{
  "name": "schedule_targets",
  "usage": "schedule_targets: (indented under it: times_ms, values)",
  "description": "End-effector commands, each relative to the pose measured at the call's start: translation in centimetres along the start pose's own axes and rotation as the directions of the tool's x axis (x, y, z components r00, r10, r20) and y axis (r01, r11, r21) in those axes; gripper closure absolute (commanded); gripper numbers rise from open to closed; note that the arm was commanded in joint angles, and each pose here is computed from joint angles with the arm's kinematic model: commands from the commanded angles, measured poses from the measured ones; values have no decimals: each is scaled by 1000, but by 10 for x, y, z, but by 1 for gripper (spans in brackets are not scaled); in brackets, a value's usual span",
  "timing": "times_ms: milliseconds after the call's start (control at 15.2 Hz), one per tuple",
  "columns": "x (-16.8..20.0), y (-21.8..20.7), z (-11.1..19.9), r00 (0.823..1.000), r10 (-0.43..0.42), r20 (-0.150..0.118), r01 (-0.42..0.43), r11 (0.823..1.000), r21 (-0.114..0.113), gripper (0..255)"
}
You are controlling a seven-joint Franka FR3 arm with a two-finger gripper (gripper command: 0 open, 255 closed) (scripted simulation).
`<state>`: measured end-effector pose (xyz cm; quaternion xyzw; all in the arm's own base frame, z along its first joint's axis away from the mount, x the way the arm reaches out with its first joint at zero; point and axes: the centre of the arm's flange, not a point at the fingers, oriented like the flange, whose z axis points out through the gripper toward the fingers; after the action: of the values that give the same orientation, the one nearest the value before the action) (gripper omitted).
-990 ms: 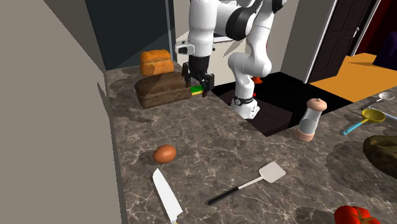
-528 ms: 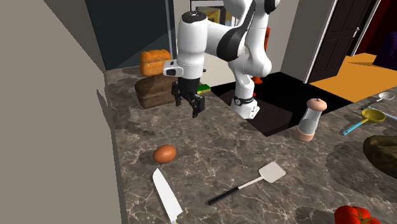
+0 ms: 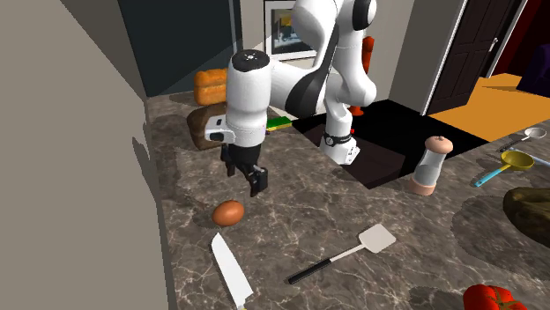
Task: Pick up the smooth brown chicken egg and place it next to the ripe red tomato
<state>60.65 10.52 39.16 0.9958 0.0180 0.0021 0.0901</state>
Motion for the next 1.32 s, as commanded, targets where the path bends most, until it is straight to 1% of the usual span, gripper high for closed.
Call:
schedule_targets:
  times_ms: [0,132,594,1122,1188,1254]
  values:
    - [23,-10,15,1000,1,-3,-1,1000,-7,0]
    - [38,-16,23,1000,2,-5,-2,1000,-12,0]
    - [39,-16,63,1000,2,-5,-2,1000,-12,0]
    - [39,-16,63,1000,2,-5,-2,1000,-12,0]
    - [39,-16,63,1000,2,-5,-2,1000,-12,255]
    - [39,-16,63,1000,2,-5,-2,1000,-12,255]
